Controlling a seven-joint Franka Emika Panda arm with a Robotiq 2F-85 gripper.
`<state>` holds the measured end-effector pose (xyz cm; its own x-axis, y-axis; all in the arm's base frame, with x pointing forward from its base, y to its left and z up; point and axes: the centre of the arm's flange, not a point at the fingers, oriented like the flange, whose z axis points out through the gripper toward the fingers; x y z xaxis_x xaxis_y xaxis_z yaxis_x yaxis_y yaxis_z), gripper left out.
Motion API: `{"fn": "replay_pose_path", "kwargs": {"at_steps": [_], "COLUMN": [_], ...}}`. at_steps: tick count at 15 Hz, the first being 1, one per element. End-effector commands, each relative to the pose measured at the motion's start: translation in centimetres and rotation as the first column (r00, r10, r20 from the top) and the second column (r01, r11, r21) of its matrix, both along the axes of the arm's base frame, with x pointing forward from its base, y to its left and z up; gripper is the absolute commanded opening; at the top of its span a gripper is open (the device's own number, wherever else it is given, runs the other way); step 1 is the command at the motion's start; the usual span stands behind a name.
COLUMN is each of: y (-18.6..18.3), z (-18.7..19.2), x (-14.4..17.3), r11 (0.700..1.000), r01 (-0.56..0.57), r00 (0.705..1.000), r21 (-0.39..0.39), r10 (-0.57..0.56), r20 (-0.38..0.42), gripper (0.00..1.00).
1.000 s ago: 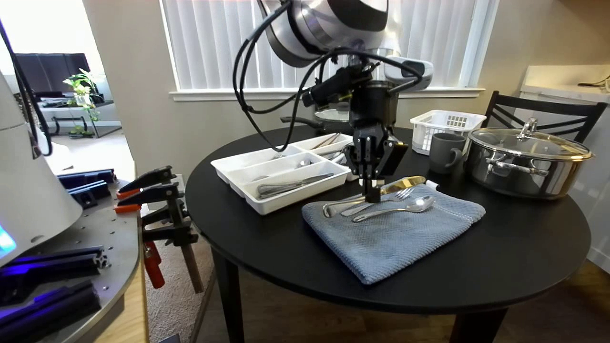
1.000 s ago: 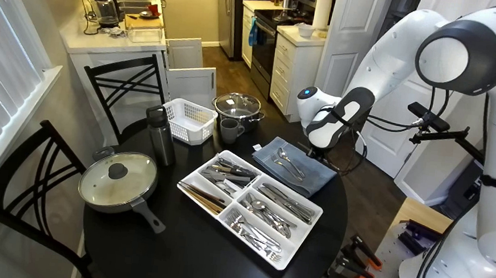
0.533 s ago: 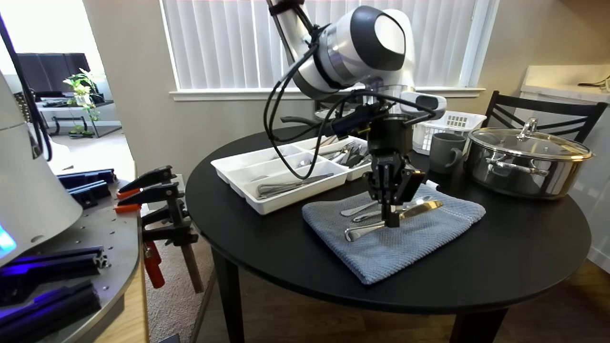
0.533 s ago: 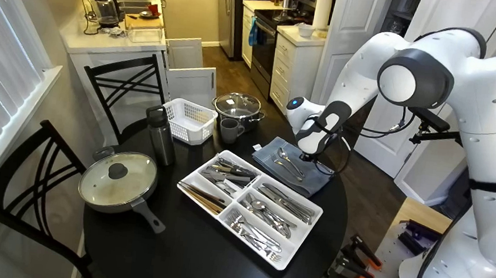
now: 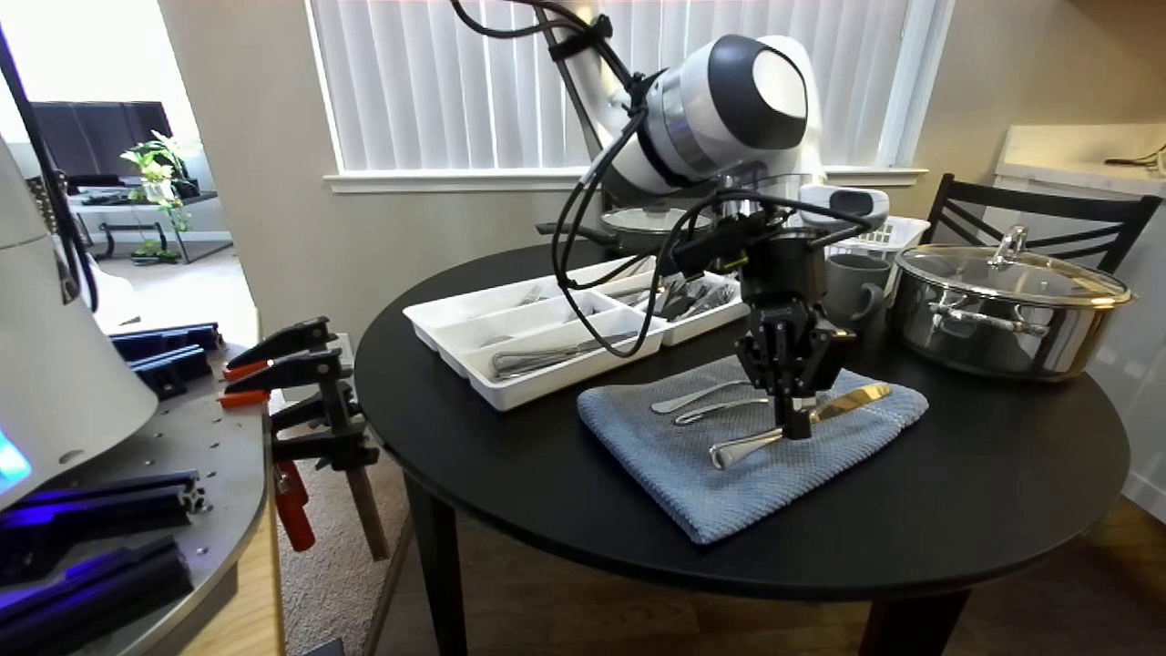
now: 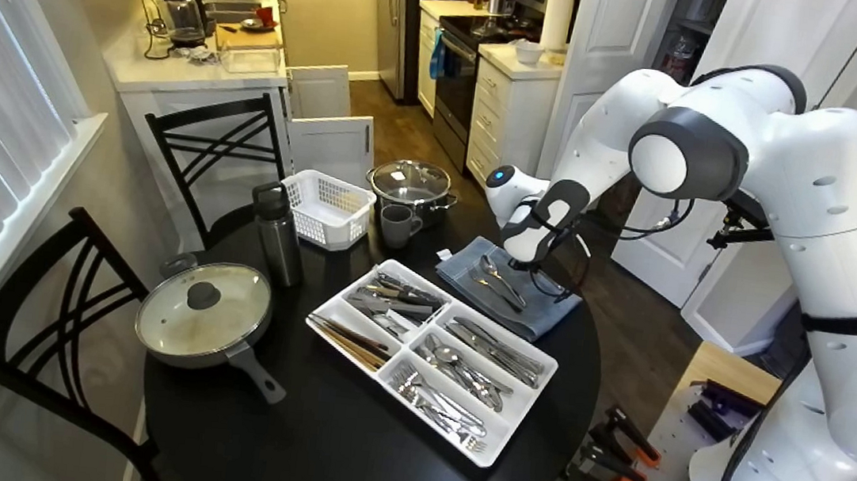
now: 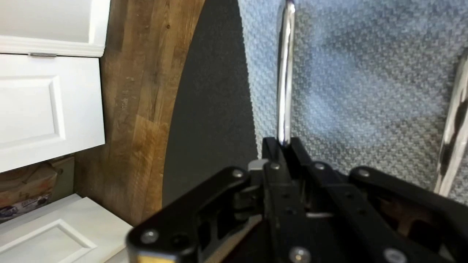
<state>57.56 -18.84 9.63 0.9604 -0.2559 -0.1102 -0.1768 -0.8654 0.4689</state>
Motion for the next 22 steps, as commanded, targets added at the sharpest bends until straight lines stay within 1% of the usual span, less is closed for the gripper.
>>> {"fn": "replay_pose_path", "kwargs": {"at_steps": [1,8,9,10,11,13,17,21,22], "y": [0.3,1.4,1.6,1.9,2.2,2.7,3.9,5.0,5.2], "z": [-0.1,-0.4,-0.3,0.0,0.6,2.0,6.9,12.1,12.9], "x": [0.7,0.5,0.4,0.4,0.3,0.2,-0.2,-1.6,-2.1], "r11": [0.999,0.997,0.997,0.997,0.996,0.997,0.999,0.998,0.997], "r01": [0.050,0.075,0.080,0.082,0.084,0.076,0.046,0.032,0.033], "r00": [0.998,0.996,0.996,0.995,0.994,0.993,0.985,0.971,0.965], "r21": [-0.018,-0.005,-0.004,0.001,0.003,0.008,0.017,0.054,0.063], "r10": [-0.050,-0.075,-0.080,-0.082,-0.084,-0.076,-0.048,-0.044,-0.048], "r20": [0.024,0.042,0.046,0.055,0.068,0.093,0.166,0.235,0.257], "gripper": [0.02,0.02,0.05,0.34,0.35,0.47,0.73,0.99,0.99]}}
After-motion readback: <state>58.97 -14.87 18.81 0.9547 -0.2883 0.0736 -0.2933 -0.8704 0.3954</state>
